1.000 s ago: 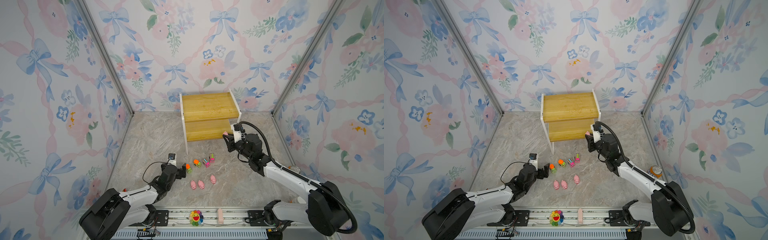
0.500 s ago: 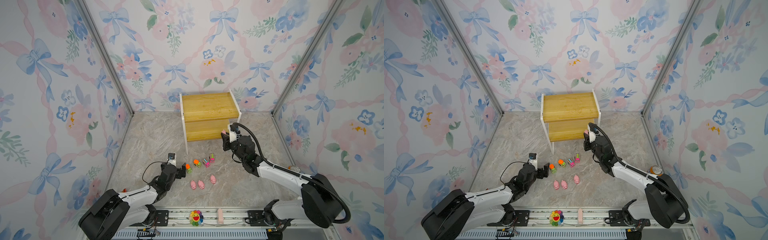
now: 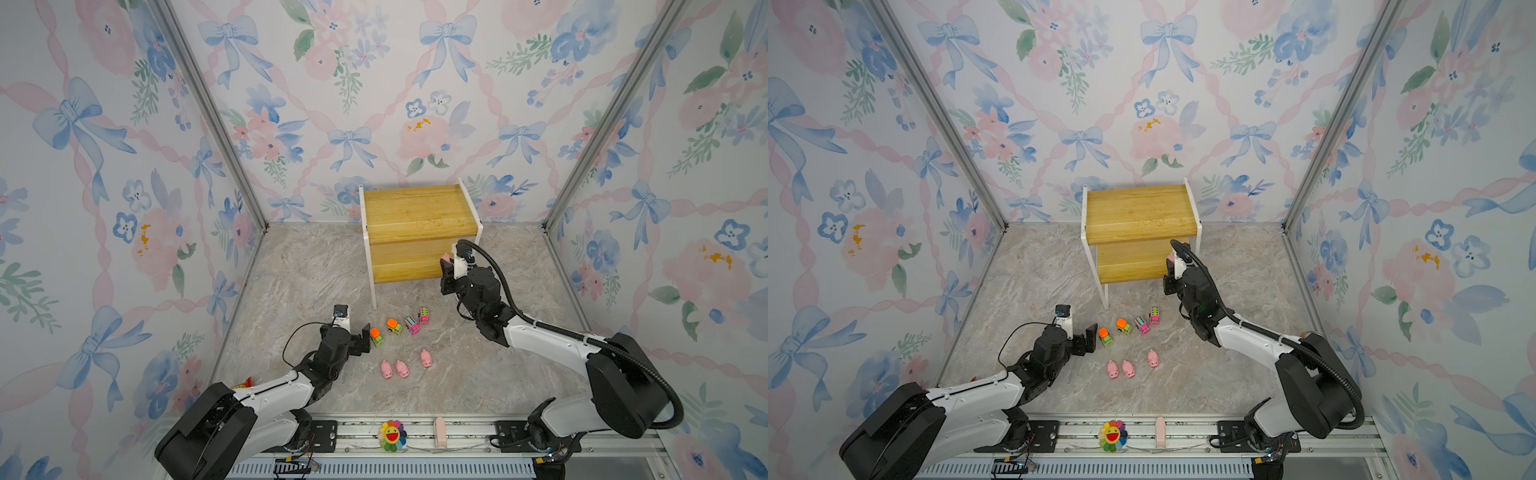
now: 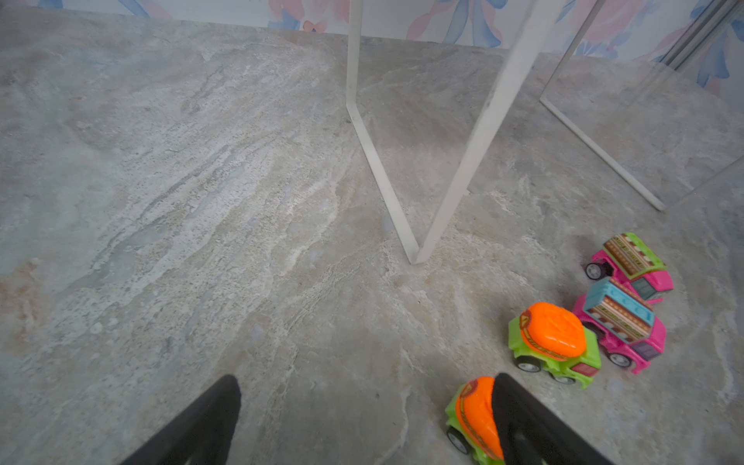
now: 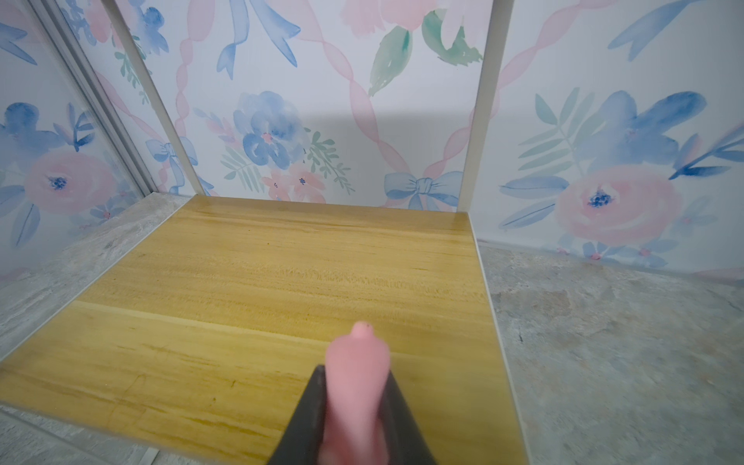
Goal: Place and organize the plastic toys onto the shelf
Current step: 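Lower the pig onto the lower wooden shelf and open the right gripper, then withdraw the right gripper and move it over the next pink pig, then close the right gripper on the pink pig nearest the trucks, then lift the pig with the right gripper and carry it to the lower shelf, then lower the pig onto the lower shelf beside the first pig and open the right gripper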
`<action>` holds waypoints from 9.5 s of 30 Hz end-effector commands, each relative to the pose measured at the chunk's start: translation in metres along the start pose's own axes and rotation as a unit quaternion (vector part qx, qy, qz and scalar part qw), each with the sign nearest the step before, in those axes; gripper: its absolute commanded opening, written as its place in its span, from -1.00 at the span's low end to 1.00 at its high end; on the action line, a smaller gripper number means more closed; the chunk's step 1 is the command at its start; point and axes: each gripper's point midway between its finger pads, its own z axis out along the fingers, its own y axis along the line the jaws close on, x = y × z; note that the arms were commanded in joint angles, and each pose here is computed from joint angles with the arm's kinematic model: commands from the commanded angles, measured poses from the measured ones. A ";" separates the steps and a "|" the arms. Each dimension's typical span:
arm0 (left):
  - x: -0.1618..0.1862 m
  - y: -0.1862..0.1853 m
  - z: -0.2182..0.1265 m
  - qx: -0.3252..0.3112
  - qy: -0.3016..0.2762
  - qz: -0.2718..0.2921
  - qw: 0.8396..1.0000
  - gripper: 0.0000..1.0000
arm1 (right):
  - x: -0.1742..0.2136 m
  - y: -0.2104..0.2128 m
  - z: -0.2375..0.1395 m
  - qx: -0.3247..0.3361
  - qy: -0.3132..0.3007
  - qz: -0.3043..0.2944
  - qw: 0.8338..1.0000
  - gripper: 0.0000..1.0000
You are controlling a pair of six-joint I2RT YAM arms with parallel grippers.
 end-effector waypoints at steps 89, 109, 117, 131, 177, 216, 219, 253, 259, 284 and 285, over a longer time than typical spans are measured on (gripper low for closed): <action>-0.005 0.000 -0.001 0.015 -0.008 -0.007 1.000 0.96 | 0.066 0.009 -0.117 -0.110 0.116 -0.063 0.985 0.20; 0.010 0.001 -0.002 0.017 0.009 -0.016 1.000 0.95 | 0.184 0.067 -0.189 -0.189 0.200 -0.038 0.961 0.17; 0.012 -0.001 0.000 0.020 0.017 -0.011 1.000 0.95 | 0.198 0.073 -0.183 -0.173 0.210 -0.047 0.961 0.19; 0.013 0.000 0.001 0.016 0.018 -0.010 1.000 0.95 | 0.225 0.101 -0.168 -0.196 0.230 -0.042 0.952 0.20; 0.014 -0.001 0.003 0.014 0.021 -0.007 1.000 0.95 | 0.252 0.091 -0.146 -0.182 0.241 -0.029 0.953 -0.48; 0.013 0.000 0.005 0.009 0.024 -0.005 1.000 0.95 | 0.005 0.078 -0.078 -0.187 0.069 -0.033 0.979 -0.50; 0.013 0.000 0.006 0.008 0.025 -0.004 1.000 0.96 | -0.002 0.074 -0.065 -0.173 0.061 -0.026 0.983 -0.50; 0.011 -0.003 0.010 0.012 0.028 0.003 1.000 0.95 | -0.006 0.079 -0.003 -0.082 0.027 0.005 0.996 -0.48; 0.011 -0.002 0.009 0.011 0.027 0.002 1.000 0.95 | -0.006 0.080 0.005 -0.079 0.027 0.005 0.997 -0.47; 0.012 -0.002 0.011 0.010 0.030 0.002 1.000 0.95 | 0.018 0.060 0.021 -0.048 0.043 0.016 0.998 -0.46; 0.011 -0.002 0.011 0.011 0.029 0.002 1.000 0.95 | 0.018 0.059 0.022 -0.047 0.042 0.017 0.998 -0.46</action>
